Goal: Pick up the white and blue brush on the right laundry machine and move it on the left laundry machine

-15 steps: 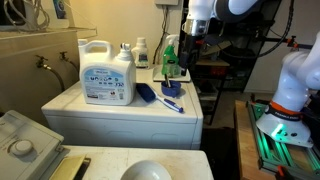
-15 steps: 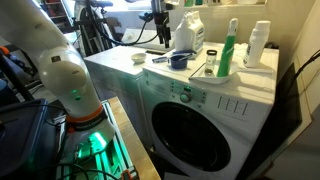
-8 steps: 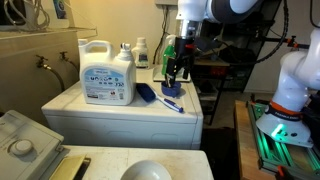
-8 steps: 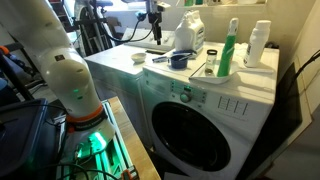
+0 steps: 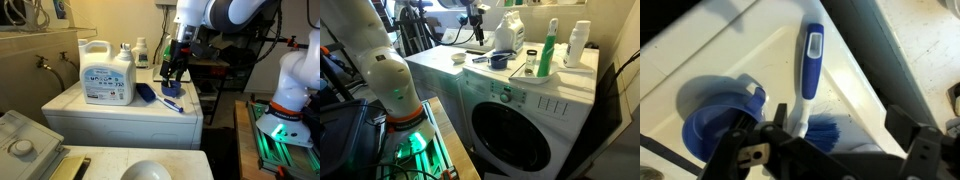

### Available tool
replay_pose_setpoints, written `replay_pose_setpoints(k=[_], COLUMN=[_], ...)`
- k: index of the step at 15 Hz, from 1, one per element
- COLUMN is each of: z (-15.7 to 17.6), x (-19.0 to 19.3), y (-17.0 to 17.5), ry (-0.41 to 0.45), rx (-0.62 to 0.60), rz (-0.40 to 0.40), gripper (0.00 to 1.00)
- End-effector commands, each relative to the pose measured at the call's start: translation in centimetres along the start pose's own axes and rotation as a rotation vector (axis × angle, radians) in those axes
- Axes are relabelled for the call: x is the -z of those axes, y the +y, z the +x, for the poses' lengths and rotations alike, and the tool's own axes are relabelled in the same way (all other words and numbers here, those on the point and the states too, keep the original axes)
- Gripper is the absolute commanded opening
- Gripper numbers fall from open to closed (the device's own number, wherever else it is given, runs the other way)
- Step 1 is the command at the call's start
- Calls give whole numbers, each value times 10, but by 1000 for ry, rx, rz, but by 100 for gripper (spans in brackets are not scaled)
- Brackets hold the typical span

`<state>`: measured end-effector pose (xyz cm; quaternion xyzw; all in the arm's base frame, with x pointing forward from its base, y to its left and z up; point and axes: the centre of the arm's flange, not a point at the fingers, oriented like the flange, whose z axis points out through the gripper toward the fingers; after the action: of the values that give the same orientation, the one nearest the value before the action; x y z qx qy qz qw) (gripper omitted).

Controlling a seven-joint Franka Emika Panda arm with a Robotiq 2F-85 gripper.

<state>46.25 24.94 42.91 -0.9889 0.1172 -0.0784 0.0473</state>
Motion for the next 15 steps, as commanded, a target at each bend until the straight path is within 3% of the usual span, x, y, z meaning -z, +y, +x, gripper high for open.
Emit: replay_pose_setpoints(k=[1, 6, 7, 8, 11, 13, 15], z=[4, 15, 17, 19, 23, 26, 31], x=[-27, -68, -74, -81, -96, -104, -109], y=[-4, -4, -5, -6, -5, -2, 2], ry=[37, 70, 82, 86, 100, 105, 112], rx=[36, 26, 24, 24, 25, 22, 9], rz=[6, -46, -50, -50, -64, -78, -94], gripper=[100, 98, 93, 80, 64, 57, 57])
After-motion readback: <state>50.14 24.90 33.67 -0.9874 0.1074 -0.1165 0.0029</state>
